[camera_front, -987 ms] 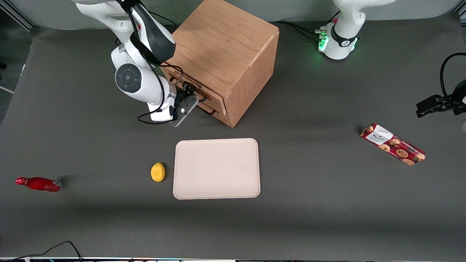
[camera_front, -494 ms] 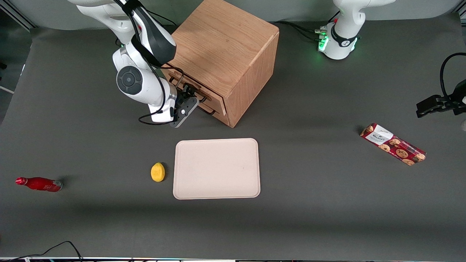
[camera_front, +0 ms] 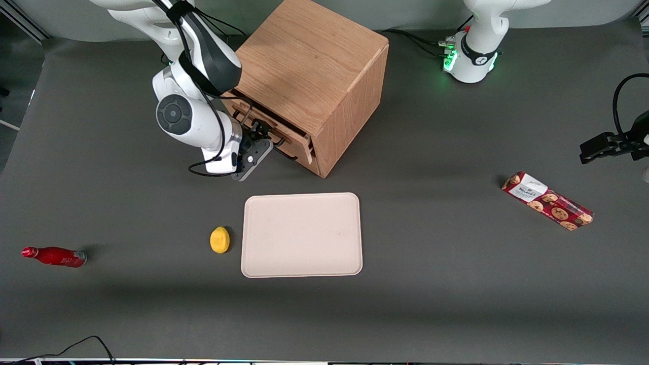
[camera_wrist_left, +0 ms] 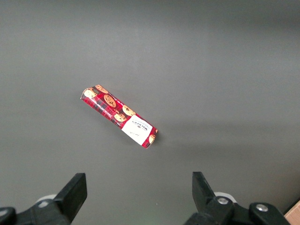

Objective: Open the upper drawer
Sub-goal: 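Pull the handle with the right gripper, sliding the upper drawer outward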

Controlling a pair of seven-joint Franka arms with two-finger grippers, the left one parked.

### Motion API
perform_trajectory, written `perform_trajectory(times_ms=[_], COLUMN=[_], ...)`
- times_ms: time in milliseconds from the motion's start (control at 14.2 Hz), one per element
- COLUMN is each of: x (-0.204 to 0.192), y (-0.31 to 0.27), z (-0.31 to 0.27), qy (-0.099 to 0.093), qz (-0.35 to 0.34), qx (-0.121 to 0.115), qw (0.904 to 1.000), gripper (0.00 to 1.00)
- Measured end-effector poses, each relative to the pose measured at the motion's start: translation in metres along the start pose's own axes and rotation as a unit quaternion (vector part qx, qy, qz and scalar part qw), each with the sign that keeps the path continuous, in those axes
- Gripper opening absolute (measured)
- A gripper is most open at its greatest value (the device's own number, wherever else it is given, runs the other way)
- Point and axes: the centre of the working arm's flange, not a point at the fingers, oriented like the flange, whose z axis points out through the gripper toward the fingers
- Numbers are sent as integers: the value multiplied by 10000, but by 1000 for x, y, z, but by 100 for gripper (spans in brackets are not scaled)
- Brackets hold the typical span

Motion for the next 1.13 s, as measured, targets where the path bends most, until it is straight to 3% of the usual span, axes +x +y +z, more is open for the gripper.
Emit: perform_trajectory(times_ms=[1128], x=[-7], y=[66], z=[-24], qy=[276], qz=[439], qx=[-214], qw=[9984], gripper=[100])
